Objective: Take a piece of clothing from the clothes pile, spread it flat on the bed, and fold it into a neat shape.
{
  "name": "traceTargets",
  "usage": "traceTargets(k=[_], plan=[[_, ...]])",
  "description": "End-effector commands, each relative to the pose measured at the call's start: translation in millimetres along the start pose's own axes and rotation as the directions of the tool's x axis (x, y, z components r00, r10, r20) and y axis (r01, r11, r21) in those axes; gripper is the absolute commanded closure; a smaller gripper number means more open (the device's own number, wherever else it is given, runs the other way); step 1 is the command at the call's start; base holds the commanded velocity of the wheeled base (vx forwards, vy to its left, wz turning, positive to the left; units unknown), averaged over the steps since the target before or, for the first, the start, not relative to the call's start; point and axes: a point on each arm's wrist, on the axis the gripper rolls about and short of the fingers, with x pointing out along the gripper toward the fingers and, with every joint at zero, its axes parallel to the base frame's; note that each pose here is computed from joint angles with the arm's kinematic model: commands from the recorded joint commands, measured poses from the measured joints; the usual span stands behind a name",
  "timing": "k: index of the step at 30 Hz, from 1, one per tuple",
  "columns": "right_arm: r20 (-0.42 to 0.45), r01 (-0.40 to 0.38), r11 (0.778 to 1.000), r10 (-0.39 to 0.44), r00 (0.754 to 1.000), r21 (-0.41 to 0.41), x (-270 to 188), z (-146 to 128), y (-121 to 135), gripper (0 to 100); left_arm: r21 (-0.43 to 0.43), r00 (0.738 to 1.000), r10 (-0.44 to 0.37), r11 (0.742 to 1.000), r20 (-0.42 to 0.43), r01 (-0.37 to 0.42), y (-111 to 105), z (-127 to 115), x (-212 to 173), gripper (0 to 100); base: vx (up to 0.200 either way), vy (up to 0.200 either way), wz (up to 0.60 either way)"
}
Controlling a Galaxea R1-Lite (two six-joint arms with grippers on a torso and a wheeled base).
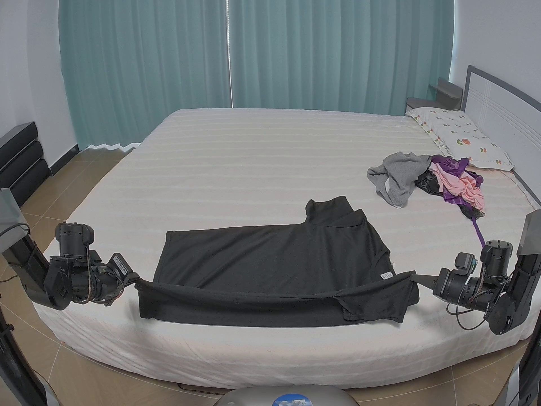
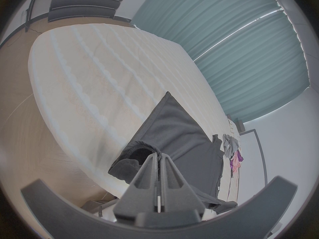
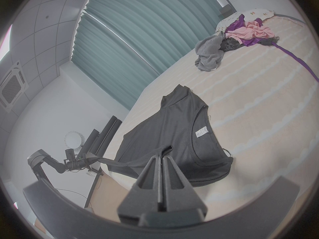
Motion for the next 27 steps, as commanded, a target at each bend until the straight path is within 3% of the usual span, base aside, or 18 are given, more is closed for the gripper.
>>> traceTargets(k=[1,27], plan=[[-0.001,0.000,1.000,0.000,1.000,0.001,2,0,-1,100,0.000,1.000,-0.006,1.000,0.007,0.006,-2,2,-1,100,0.000,0.000,0.00],[0.002,-0.003,1.000,0.003,1.000,-0.002,67,11,-44,100,-0.008,1.000,0.025,1.000,-0.013,-0.025,8,17,72,100,0.000,0.000,0.00]])
